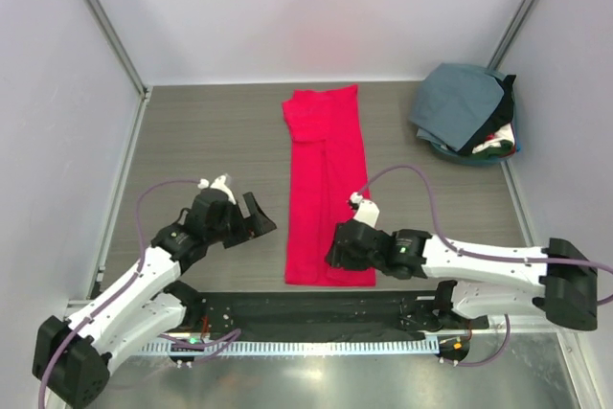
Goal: Fold and stack the t-shirts
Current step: Fold the tshirt
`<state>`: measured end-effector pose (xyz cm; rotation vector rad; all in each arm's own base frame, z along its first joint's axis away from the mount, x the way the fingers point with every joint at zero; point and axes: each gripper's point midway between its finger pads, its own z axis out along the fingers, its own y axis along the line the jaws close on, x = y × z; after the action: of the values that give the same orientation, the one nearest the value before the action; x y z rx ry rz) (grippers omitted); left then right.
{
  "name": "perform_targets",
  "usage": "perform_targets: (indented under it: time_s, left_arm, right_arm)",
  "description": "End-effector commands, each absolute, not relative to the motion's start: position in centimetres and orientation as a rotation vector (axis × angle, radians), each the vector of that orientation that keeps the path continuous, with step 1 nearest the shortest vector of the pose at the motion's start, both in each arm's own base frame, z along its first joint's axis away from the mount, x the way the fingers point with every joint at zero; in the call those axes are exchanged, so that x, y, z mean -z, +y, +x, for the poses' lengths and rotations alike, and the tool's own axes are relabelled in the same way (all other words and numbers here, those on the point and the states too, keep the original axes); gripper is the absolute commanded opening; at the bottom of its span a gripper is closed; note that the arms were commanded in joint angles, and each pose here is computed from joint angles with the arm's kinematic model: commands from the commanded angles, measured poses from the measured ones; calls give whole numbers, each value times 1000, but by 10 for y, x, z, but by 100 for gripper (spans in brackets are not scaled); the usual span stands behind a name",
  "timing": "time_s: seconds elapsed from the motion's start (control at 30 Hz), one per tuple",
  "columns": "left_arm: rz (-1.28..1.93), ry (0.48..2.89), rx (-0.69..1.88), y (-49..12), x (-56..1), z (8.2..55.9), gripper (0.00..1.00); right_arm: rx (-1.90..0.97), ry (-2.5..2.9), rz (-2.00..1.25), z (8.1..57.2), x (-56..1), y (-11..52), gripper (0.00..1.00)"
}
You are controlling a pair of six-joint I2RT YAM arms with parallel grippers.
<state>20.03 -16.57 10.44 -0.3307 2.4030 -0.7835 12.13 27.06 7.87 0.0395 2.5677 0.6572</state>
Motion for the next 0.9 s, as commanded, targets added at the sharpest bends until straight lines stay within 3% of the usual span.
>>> perform_targets:
  time_s: [0.0,0.33,0.6,0.87]
  left_arm:
    - [-298,2474,806,-181,-97,176,86]
    - [-155,2617,739,-217,-63,124,81]
    - [-147,2660,756,-224,-50,109,74]
    - [-156,2686,804,-233,-40,104,66]
  right_arm:
    - [-556,2519,123,128,-89,242,45]
    - [-457,2582,247,101,-57,175,45]
    - [-435,2634,252,89,-37,163,50]
    - [-400,2612,233,97,-30,165,44]
